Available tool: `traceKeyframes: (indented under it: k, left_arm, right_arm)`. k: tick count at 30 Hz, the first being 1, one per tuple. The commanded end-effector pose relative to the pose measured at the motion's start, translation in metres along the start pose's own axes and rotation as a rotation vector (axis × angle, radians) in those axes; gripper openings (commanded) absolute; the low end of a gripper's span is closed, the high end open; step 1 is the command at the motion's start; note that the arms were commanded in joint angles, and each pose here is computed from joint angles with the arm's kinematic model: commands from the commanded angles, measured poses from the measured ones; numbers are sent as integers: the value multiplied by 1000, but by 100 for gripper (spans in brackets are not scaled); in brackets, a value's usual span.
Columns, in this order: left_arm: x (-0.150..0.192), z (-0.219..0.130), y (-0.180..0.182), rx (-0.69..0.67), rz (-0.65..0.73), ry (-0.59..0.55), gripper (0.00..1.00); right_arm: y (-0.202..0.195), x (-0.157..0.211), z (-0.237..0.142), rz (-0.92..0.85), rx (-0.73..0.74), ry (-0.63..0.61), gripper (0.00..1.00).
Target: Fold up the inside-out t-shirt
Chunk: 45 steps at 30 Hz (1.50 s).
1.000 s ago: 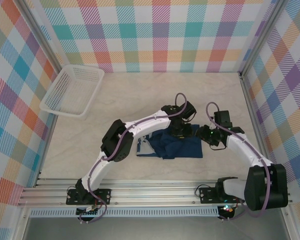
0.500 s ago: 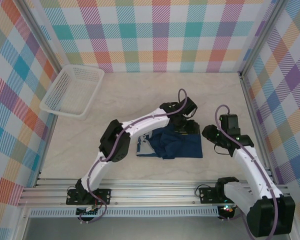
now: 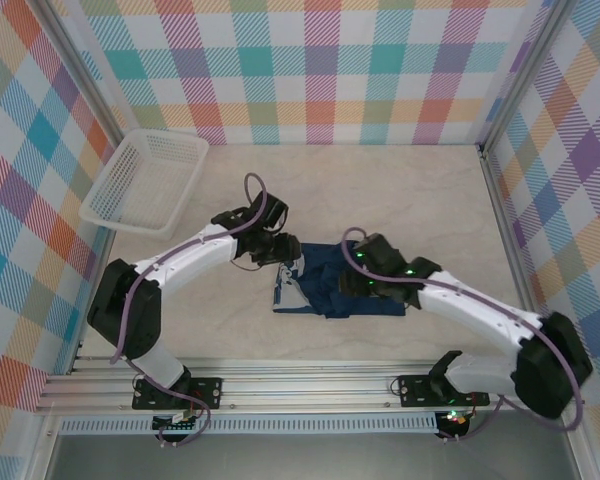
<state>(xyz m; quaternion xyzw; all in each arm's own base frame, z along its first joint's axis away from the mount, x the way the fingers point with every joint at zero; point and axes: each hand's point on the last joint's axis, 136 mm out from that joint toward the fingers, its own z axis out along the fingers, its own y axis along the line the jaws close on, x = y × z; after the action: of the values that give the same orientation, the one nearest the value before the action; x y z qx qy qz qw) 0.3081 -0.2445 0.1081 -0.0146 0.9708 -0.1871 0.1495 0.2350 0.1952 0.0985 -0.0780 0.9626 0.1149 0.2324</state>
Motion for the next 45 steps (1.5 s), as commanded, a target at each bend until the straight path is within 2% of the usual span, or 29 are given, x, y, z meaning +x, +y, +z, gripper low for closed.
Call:
traceKeyframes:
  k: [1,6,9,13,18,23,29,33,35,42,45]
  left_arm:
    - [4,9,7,-13,17,1,53]
    - [14,29,14,-18,5,37,53]
    - [18,36,19,-33,6,51,53]
    - [24,41,23,-36,5,64,53]
    - [28,41,25,-35,17,67,53]
    - [31,42,28,-42,35,73,54]
    - [35,40,23,-14,60,80,54]
    - [40,40,21,-6,87,86,55]
    - [42,39,21,-7,93,87,55]
    - [49,30,9,11,155,72,55]
    - [52,29,4,25,167,63,55]
  right_arm:
    - [-3,-17,10,-86,157,-51,72]
    - [-4,-15,39,-169,269,0,76]
    - [-20,-7,48,-202,364,48,76]
    - [-53,4,44,-121,432,121,69]
    - [-90,22,30,75,404,182,52]
    - [-104,37,14,275,304,166,52]
    - [-103,30,-18,340,235,39,52]
    - [-75,9,-26,270,38,-90,59]
    - [-67,0,-24,243,6,-100,63]
    - [-47,-24,-4,41,97,-44,71]
    - [-50,-29,11,-30,155,-7,74]
